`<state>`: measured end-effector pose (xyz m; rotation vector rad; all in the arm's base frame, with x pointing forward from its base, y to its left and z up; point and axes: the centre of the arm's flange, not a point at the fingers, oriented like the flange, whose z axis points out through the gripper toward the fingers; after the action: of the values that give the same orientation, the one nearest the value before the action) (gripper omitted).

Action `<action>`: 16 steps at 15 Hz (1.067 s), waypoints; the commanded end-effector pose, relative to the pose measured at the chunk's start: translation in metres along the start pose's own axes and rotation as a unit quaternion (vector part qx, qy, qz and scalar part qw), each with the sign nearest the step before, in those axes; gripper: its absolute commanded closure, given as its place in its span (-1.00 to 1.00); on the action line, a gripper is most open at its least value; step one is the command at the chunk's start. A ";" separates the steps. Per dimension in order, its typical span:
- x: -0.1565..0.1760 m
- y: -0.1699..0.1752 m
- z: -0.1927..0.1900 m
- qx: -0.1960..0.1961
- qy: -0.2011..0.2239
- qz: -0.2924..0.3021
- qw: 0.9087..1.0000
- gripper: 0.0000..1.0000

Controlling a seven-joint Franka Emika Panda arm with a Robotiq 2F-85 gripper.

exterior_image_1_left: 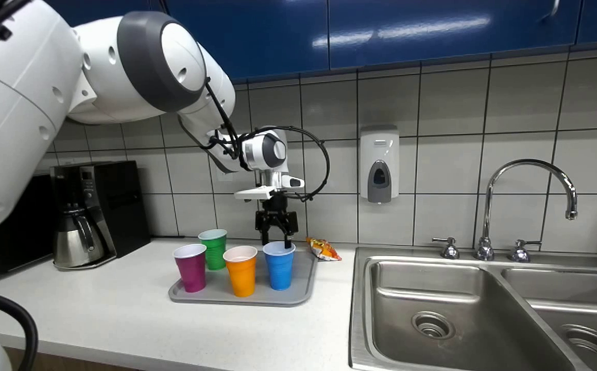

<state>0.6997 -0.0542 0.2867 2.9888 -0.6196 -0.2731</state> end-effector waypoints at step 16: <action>-0.064 0.008 -0.060 -0.027 0.048 -0.035 0.998 -1.00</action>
<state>0.6782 -0.0331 0.3485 2.9697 -0.5196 -0.1731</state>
